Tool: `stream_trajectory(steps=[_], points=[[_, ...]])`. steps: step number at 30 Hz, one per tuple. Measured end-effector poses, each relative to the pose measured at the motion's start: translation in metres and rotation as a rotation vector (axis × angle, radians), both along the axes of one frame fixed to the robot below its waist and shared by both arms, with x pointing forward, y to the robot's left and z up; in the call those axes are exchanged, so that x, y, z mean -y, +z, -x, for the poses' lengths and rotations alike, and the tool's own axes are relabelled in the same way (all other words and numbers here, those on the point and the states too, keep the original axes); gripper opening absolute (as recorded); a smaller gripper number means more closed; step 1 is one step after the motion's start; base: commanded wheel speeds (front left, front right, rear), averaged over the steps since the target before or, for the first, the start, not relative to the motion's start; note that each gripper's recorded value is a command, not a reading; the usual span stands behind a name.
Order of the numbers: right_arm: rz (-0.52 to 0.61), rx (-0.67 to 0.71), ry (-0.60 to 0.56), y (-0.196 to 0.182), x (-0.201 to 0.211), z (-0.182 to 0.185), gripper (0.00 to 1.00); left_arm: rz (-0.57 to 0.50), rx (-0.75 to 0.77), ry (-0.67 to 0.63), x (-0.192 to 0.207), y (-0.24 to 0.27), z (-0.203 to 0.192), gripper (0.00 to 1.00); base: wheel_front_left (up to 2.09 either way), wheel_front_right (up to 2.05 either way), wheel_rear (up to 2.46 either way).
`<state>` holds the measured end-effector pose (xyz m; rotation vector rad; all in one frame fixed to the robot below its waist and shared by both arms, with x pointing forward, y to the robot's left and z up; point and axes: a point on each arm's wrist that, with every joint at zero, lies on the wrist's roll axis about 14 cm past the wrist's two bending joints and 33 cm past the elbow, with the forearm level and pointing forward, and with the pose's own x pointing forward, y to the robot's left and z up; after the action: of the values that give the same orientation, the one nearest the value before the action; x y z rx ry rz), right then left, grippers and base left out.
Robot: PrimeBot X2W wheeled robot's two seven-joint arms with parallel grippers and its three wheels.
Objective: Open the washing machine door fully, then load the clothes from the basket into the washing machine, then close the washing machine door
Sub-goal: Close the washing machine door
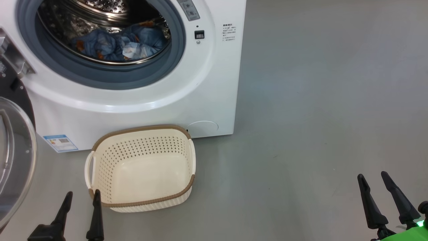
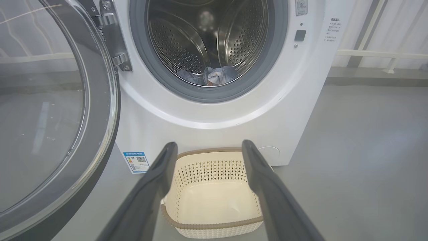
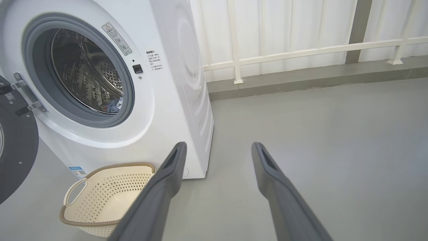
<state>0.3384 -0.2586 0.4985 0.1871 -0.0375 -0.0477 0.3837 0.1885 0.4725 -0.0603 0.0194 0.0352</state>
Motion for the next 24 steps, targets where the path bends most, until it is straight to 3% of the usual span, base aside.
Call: stream_trajectory(steps=[14,24], points=[[-0.005,0.006,0.067,0.001,-0.02,-0.012,1.0,0.024,0.012,0.035,-0.009,0.005,0.015,1.0,-0.04,0.04,0.0],[-0.001,-0.009,0.224,-0.005,-0.066,-0.03,1.0,0.052,-0.004,0.192,-0.046,0.001,0.042,1.0,0.0,0.0,0.0]])
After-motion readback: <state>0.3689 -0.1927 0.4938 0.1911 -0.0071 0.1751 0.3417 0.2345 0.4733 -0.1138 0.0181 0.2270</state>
